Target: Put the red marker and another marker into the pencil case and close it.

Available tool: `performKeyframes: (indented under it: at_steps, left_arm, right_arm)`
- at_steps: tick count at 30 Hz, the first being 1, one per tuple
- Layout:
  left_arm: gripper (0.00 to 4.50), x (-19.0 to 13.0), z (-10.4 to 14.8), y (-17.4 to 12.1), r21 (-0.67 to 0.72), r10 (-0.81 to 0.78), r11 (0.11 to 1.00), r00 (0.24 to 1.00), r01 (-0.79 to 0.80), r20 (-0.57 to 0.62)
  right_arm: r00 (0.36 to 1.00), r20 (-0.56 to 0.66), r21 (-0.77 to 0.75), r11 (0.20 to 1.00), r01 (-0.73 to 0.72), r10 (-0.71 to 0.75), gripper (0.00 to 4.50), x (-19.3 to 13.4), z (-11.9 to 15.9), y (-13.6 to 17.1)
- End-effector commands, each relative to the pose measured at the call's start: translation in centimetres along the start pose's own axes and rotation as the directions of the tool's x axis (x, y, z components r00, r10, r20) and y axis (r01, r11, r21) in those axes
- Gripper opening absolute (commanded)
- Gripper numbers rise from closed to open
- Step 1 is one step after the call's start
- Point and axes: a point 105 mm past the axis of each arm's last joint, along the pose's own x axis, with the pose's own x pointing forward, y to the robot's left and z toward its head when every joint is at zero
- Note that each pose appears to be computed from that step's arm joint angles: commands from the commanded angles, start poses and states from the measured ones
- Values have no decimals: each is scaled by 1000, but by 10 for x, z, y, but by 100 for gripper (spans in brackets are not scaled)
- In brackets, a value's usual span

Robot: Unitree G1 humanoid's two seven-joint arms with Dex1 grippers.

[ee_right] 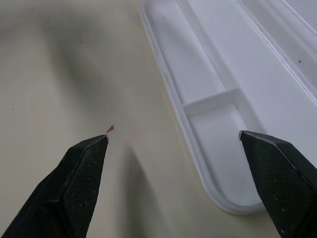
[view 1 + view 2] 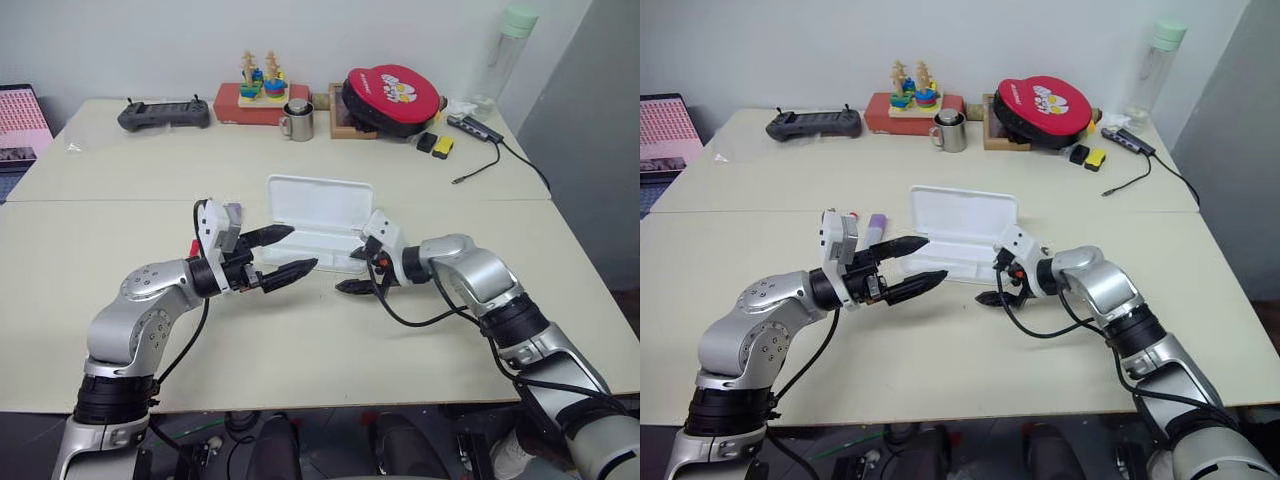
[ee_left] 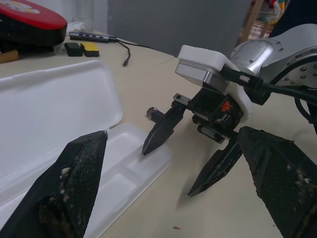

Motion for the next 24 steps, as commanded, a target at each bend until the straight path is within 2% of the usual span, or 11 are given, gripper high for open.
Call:
performKeyframes:
  at_steps: [1, 4, 9, 10, 19, 21, 24]
  left_arm:
    - [450, -2, 15, 0, 53, 12, 998, 1000, -14, 26]
    - [450, -4, 15, 1, 53, 23, 998, 999, -24, 26]
    - [450, -5, 15, 1, 51, 30, 998, 999, -31, 19]
    - [450, -6, 15, 3, 52, 36, 998, 999, -37, 16]
    - [450, -4, 14, 6, 56, 51, 997, 999, -51, 12]
    - [450, -5, 15, 5, 56, 51, 997, 999, -51, 11]
    - [450, -7, 14, 6, 53, 53, 997, 999, -54, 9]
  right_arm:
    - [1000, -13, -42, 999, -24, 24, 445, 6, 7, 1]
    - [999, -41, -47, 998, -28, 26, 399, 12, 2, 2]
    - [999, -39, -60, 998, -13, 11, 294, 15, 2, -2]
    - [999, -38, -59, 998, -10, 8, 258, 15, 2, -3]
    - [999, -32, -71, 997, -10, 8, 69, 14, 2, -4]
    - [999, -30, -74, 997, -16, 14, 12, 14, 2, -4]
    - [1000, -23, -77, 997, -16, 14, 2, 15, 3, -4]
